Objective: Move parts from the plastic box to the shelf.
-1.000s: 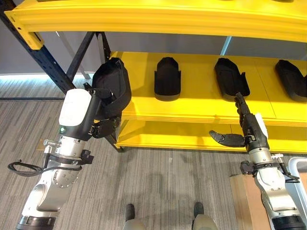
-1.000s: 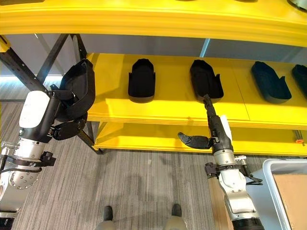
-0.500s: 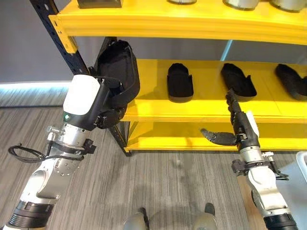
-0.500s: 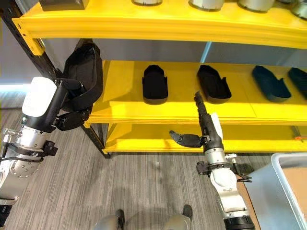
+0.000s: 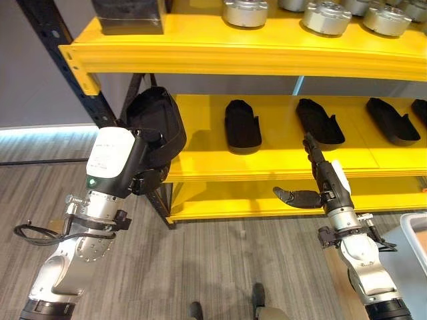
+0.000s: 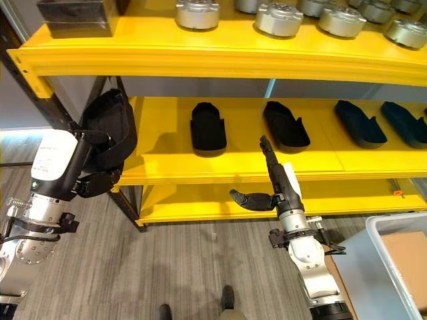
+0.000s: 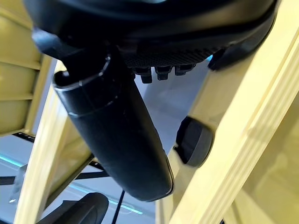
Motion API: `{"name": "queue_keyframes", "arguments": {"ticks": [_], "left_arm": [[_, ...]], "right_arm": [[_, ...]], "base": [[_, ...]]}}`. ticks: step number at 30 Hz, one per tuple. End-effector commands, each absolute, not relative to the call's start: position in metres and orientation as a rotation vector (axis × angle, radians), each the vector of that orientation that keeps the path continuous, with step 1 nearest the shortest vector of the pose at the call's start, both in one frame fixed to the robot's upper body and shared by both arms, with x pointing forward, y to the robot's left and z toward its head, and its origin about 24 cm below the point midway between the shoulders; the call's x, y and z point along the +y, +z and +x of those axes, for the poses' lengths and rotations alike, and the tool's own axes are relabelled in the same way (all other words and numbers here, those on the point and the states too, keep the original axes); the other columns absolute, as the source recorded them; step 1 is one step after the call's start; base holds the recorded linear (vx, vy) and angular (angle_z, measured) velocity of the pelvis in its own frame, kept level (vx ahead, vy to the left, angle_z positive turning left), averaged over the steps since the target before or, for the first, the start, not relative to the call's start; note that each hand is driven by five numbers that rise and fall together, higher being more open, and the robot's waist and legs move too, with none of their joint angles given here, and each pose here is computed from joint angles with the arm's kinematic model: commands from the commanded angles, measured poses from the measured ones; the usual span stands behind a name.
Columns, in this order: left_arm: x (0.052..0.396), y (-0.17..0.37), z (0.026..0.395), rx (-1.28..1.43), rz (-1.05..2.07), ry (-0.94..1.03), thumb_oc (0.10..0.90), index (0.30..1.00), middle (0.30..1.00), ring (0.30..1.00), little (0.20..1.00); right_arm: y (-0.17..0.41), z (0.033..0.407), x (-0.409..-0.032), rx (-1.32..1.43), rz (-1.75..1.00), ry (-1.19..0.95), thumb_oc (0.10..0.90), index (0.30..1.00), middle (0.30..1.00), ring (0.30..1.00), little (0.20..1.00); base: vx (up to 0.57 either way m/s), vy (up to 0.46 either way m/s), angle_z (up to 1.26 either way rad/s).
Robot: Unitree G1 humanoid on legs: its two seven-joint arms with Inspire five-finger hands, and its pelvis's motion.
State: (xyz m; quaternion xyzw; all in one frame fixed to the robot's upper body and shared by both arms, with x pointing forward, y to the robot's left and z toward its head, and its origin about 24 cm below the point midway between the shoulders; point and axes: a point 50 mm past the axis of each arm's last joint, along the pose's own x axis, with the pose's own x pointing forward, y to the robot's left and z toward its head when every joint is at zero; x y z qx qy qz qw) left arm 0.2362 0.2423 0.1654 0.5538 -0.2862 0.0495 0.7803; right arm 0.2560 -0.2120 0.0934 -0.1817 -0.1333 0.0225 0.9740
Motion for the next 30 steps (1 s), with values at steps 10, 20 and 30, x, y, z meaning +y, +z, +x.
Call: {"name": "queue_keyframes", "arguments": {"ticks": [10,20,30], "left_arm": [[0.223,0.222,0.228,-0.963,1.090,0.216,0.400,0.300,0.300,0.300,0.300],[0.226,0.218,0.230,-0.929,1.057,0.229,0.400,0.300,0.300,0.300,0.300],[0.227,0.222,0.230,-0.948,1.034,0.252,0.400,0.300,0.300,0.300,0.300]], "right_arm": [[0.155,0.259,-0.214,-0.573,-0.404,0.024,0.900,1.000,1.000,1.000,1.000],[0.160,0.263,-0.211,-0.586,-0.415,0.061,0.900,1.000,1.000,1.000,1.000],[0.160,0.262,-0.211,-0.594,-0.433,0.033,0.900,1.000,1.000,1.000,1.000]], "base": [[0.04,-0.066,0.03],[0.02,-0.196,0.07],[0.12,0.023,-0.07]]}}
